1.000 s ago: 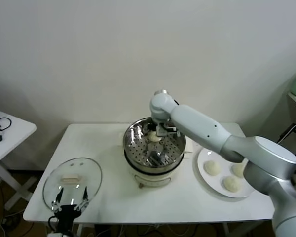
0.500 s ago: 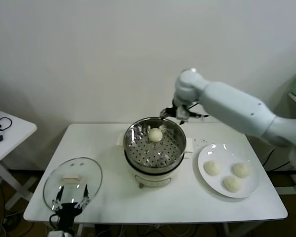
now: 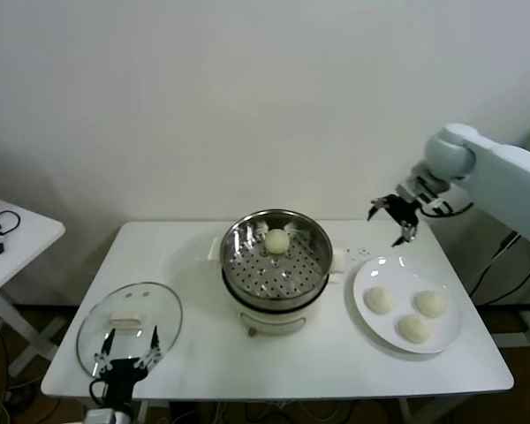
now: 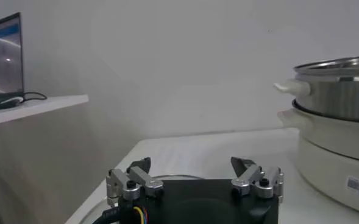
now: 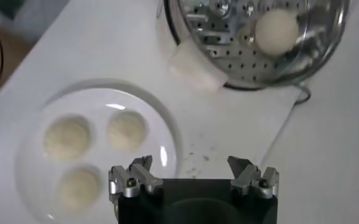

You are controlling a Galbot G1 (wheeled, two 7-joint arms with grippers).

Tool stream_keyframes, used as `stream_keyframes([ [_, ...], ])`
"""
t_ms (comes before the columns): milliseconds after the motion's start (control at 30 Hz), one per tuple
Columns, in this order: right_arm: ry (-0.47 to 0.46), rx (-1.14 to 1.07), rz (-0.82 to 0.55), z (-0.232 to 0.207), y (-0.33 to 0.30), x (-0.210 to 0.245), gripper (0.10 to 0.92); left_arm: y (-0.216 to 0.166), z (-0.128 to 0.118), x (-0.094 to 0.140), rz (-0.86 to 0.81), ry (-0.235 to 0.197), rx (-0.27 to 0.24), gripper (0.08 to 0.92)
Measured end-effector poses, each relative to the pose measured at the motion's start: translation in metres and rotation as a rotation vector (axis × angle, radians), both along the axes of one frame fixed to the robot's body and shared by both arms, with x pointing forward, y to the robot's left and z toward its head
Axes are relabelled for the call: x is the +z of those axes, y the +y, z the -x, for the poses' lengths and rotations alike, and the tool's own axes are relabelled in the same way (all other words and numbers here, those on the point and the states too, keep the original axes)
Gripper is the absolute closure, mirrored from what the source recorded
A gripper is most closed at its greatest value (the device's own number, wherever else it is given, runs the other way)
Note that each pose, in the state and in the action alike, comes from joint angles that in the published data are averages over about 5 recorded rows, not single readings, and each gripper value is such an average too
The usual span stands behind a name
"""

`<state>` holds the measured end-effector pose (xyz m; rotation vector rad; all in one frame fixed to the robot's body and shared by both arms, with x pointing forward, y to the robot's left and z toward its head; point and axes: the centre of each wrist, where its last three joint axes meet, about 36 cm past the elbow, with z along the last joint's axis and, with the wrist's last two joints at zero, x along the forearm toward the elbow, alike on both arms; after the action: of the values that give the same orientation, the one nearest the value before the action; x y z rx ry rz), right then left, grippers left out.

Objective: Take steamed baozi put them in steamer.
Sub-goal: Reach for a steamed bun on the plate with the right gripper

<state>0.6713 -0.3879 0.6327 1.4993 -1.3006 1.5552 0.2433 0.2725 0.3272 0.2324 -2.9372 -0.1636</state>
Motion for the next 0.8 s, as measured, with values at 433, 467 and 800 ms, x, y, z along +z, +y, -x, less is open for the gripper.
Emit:
stream_keyframes([
  [433,0.134,-0.2,-0.037,0.013,-0.034,-0.108,0.2,0.001,0.0,0.004,-0.004,-0.003,0.009,0.177],
  [467,0.141,-0.206,-0.038,0.013,-0.033,-0.114,0.2,0.001,0.001,0.003,-0.004,-0.002,0.01,0.177],
  [800,0.181,-0.232,-0.053,0.009,-0.016,-0.157,0.2,0.003,0.002,-0.002,-0.003,0.011,0.017,0.177],
])
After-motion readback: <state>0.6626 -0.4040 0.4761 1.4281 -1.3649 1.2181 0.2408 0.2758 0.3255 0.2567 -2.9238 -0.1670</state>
